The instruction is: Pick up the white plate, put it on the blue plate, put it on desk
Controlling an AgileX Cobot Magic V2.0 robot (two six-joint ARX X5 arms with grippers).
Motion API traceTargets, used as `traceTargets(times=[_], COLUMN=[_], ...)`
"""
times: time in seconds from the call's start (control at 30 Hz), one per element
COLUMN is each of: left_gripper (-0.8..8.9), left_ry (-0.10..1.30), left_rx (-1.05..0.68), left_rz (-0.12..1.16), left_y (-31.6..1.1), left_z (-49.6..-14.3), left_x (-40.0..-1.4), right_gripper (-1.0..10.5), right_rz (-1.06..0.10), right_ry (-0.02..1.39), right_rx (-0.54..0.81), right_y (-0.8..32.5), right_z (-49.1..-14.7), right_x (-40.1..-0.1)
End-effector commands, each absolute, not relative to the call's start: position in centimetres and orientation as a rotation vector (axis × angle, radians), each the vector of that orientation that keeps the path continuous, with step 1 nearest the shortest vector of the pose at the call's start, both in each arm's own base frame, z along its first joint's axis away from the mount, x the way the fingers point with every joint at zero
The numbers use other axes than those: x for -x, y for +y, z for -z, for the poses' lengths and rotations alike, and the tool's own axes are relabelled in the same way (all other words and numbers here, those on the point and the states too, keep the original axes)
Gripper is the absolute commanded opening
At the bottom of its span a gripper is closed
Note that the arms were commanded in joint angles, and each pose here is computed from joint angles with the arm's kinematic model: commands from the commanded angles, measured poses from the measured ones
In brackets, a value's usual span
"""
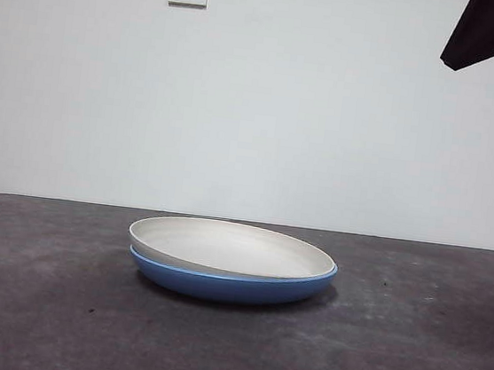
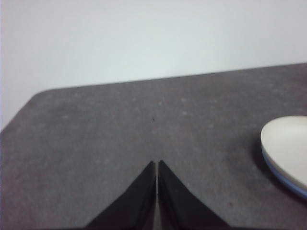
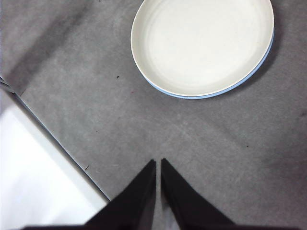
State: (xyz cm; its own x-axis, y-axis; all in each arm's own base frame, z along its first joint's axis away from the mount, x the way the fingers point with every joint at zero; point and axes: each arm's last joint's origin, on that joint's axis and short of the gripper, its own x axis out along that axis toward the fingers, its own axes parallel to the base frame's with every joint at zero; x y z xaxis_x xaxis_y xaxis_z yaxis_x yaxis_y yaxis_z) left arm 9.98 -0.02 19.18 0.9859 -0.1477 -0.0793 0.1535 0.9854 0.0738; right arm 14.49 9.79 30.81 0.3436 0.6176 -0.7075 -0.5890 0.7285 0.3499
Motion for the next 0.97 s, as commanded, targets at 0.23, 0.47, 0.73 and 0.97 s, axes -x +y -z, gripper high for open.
traceTargets(times=[0.23,0.47,0.73,0.97], left_gripper=[0.09,0.09,0.09,0.09], left_ry=[0.076,0.139,0.165,0.165], left_rx=[-0.074,-0.066,-0.032,-0.033], left_rz=[0.144,0.145,0.144,0.144], left_y=[0.0,0.0,0.0,0.0], left_z=[-16.9,-15.2,-15.0,-15.0], left_x=[-9.8,-9.6,-9.5,-9.5], right_gripper=[0.1,0.1,0.1,0.1], right_rz=[-0.800,-0.800,-0.801,-0.801], right_ry=[0.919,0.918,0.916,0.916], right_rx=[-0.021,-0.021,-0.021,-0.021], right_y=[10.0,10.0,9.9,9.9], right_z=[-31.0,-31.0,-31.1,-31.1], right_x=[-14.6,-14.6,-14.5,-14.5])
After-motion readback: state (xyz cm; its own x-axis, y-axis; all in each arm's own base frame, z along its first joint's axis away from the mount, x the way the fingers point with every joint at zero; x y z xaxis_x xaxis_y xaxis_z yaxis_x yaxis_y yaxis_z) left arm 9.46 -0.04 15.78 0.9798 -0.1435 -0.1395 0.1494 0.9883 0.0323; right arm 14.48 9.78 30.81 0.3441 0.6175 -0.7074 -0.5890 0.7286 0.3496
